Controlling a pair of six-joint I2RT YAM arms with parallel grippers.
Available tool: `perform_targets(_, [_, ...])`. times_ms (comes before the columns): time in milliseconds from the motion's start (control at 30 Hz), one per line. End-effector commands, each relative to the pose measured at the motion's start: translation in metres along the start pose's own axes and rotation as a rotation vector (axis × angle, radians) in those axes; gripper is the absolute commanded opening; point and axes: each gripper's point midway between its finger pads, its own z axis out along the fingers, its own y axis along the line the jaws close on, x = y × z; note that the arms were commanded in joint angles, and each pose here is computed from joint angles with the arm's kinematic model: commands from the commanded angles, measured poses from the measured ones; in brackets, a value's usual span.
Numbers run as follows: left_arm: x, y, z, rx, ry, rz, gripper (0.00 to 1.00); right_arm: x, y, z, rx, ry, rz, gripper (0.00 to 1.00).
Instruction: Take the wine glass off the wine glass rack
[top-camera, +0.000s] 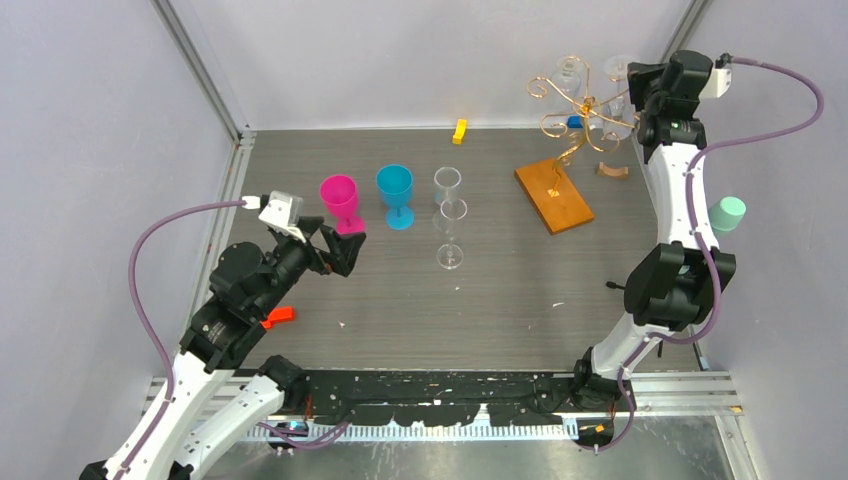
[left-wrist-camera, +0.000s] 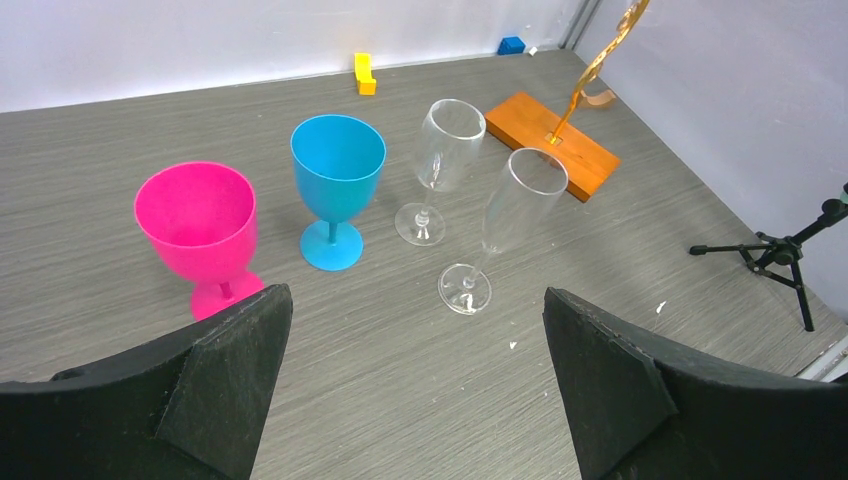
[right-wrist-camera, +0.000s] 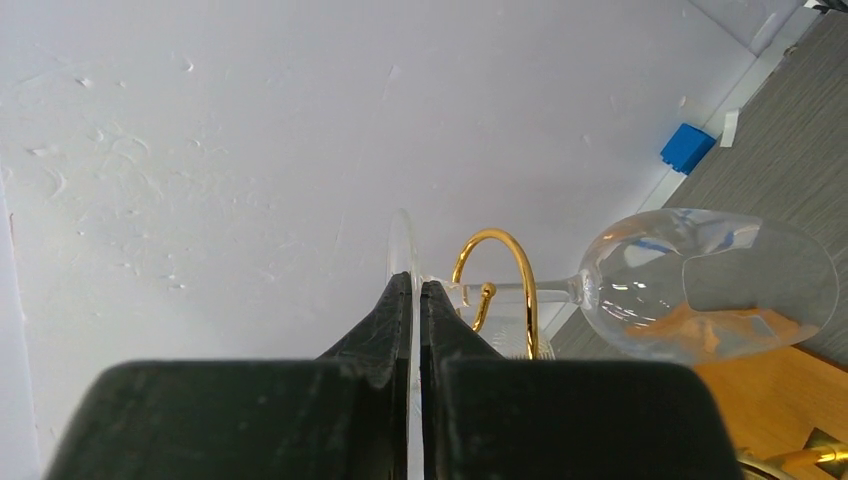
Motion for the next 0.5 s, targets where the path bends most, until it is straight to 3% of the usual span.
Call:
perform_targets(0, [-0.019,-0.001,-0.005,-0.004,-0.053,-0.005,1.0,-0.04,0.039,-0.03,-0.049,-0.112,0.011,0.0])
perform_targets(467, [-0.021,-0.001,-0.006,-0.007,-0.058,-0.004,0.98,-0.044,0.027,-0.02,0.026,-0.125,-0.015,0.0])
